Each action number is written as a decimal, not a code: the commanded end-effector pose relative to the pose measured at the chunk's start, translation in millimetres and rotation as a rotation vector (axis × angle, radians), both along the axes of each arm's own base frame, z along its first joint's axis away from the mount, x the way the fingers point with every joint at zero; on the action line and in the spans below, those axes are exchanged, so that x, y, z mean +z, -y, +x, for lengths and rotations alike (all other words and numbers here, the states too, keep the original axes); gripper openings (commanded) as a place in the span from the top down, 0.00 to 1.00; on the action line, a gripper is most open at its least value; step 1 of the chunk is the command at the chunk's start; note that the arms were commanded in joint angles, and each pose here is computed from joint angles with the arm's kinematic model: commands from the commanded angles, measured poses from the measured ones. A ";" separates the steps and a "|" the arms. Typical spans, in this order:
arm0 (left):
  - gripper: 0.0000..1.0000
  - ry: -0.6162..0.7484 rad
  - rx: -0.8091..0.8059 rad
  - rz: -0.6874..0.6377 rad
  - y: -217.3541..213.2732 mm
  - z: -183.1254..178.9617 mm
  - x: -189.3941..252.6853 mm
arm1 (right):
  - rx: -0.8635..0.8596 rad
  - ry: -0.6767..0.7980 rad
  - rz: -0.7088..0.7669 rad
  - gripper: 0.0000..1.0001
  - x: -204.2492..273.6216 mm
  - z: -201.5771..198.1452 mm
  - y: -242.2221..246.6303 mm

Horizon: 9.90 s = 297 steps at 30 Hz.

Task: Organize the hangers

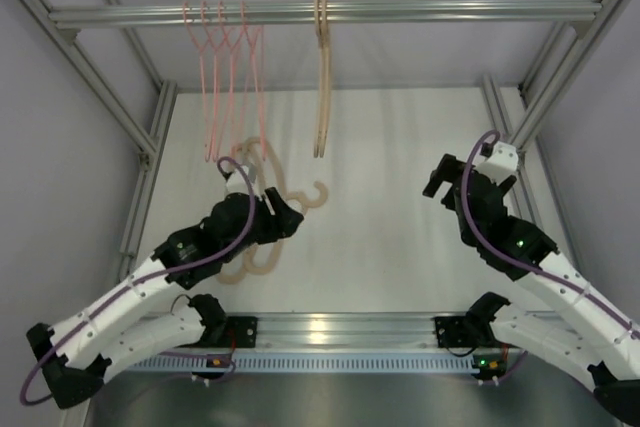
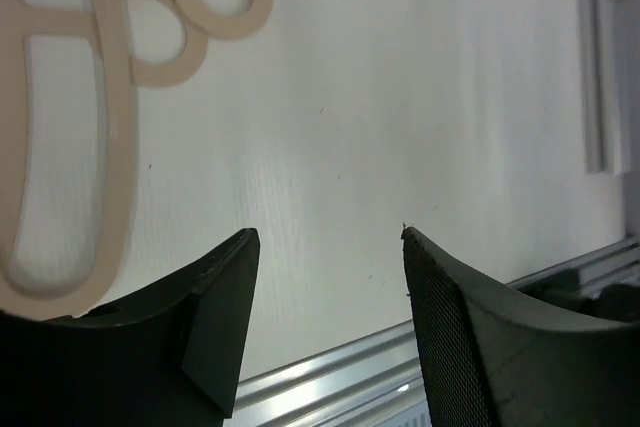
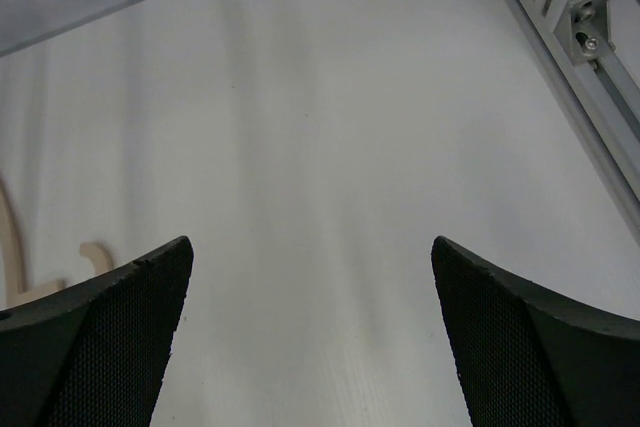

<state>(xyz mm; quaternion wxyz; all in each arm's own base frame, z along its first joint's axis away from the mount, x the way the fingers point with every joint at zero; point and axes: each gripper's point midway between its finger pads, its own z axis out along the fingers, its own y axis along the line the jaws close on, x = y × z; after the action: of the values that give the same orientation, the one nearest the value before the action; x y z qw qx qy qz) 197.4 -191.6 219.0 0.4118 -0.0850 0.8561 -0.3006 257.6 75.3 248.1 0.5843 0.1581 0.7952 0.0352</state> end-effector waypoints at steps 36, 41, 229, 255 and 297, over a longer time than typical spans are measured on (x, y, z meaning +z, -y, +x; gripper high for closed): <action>0.32 -0.308 0.176 0.566 -29.4 47.6 -200.8 | 0.097 0.095 0.129 0.00 19.2 -5.3 -8.1; 0.40 -0.351 0.166 0.551 -30.7 41.3 -217.1 | 0.093 0.102 0.126 0.01 19.8 -7.1 -5.4; 0.34 0.226 -0.210 -0.525 103.9 98.7 181.6 | -0.079 0.238 0.096 0.01 111.7 -51.9 65.5; 0.33 0.285 -0.255 -0.390 79.1 64.0 186.4 | -0.065 0.215 0.104 0.01 97.6 -44.2 55.9; 0.40 -0.164 0.446 0.493 -66.8 7.5 -124.2 | -0.005 0.174 0.074 0.01 60.4 -37.3 41.6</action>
<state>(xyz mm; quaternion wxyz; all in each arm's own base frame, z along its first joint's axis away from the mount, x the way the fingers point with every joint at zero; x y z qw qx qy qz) 195.3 -136.5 107.5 0.3842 -0.1552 0.9097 -0.0274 218.0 34.0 300.6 0.6329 0.1714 0.7521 0.0667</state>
